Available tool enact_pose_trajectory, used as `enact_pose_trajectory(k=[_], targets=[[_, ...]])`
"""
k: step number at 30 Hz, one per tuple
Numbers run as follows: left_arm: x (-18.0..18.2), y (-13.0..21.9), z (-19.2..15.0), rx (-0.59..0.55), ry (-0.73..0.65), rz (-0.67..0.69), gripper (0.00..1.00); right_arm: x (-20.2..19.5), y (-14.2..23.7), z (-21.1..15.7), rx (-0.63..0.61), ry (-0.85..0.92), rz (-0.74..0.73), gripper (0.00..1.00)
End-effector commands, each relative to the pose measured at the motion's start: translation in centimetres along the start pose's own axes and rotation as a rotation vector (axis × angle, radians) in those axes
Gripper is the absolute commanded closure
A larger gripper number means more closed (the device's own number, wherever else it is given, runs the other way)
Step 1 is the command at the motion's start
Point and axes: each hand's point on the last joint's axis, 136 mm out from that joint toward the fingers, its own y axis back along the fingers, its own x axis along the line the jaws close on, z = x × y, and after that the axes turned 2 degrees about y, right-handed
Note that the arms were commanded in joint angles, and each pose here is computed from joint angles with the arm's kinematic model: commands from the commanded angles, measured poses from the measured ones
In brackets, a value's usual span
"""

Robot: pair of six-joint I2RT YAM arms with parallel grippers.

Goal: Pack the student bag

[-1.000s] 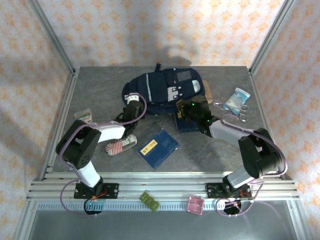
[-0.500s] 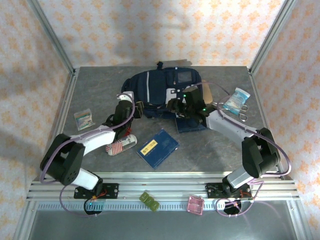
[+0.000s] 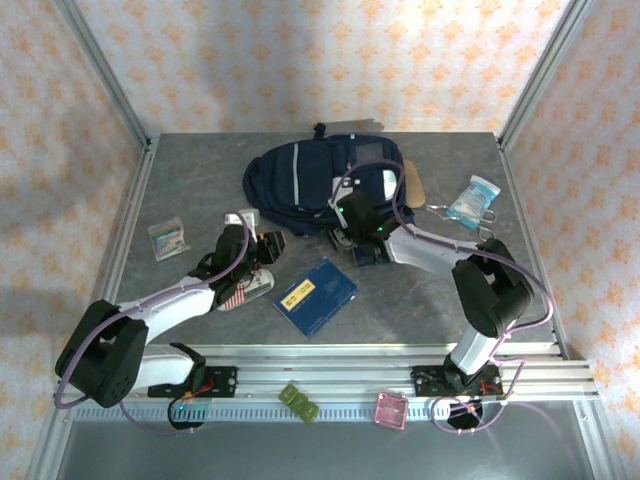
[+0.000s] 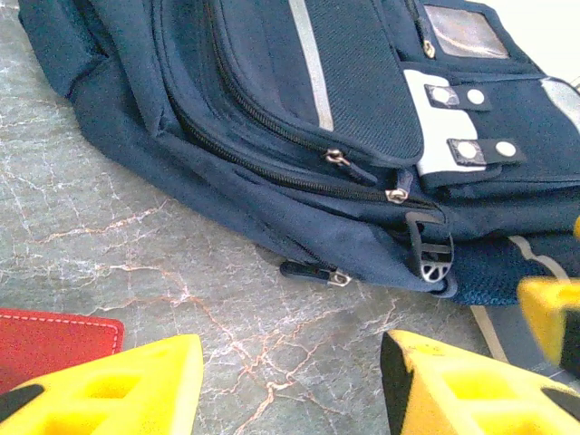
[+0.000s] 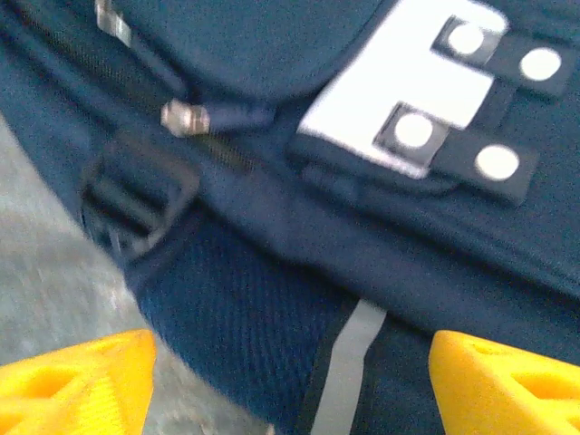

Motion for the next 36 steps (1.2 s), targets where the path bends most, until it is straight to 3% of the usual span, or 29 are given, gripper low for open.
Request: enact_pose_trajectory(k=[1,8,12,19,21,22,24,25,26,36], targets=[[-0.2,0.0,0.1,0.009,0.015,-0.003,0.45,-0.3,1.5,0.7,-0.069,0.245,-0.011,0.19],[-0.6,-0.9,-0.3,0.04,0.029,-0.015,0.45,-1.3,-0.9,-1.4,0.012,0.419,-0.113,0.2],[-0.6,-0.9,-0.4,0.04,0.04,-0.021,0.46,-1.6,-2.2,-0.9,0.005,0.498,-0.195,0.21],[-0.6,-1.0,-0.5,0.044,0.047,-0.021,0.46,-1.0,-3.9,0.4,-0.016,0.554,-0.196,0.23],[-0.6,-1.1,-0.6,0.05,0.053,-0.024,0.46,-0.8,-4.8,0.9,0.0,0.542,-0.193,0.32],[-0.7,-1.1,-0.6,0.051,0.056,-0.028,0.46,-0.9,-5.1,1.3,0.006,0.538,-0.197,0.41],[-0.9,-0.9,-0.4,0.046,0.057,-0.04,0.46,-0.8,-5.8,1.6,0.048,0.53,-0.184,0.79],[-1.0,-0.9,-0.4,0.046,0.055,-0.045,0.46,-0.9,-5.8,2.2,0.056,0.512,-0.18,0.93],[-1.1,-0.7,-0.2,0.04,0.051,-0.051,0.46,-1.0,-5.7,2.9,0.06,0.486,-0.176,1.0],[-2.9,1.1,2.4,-0.061,0.021,-0.219,0.42,0.0,3.8,9.0,-0.213,0.324,0.03,1.0]])
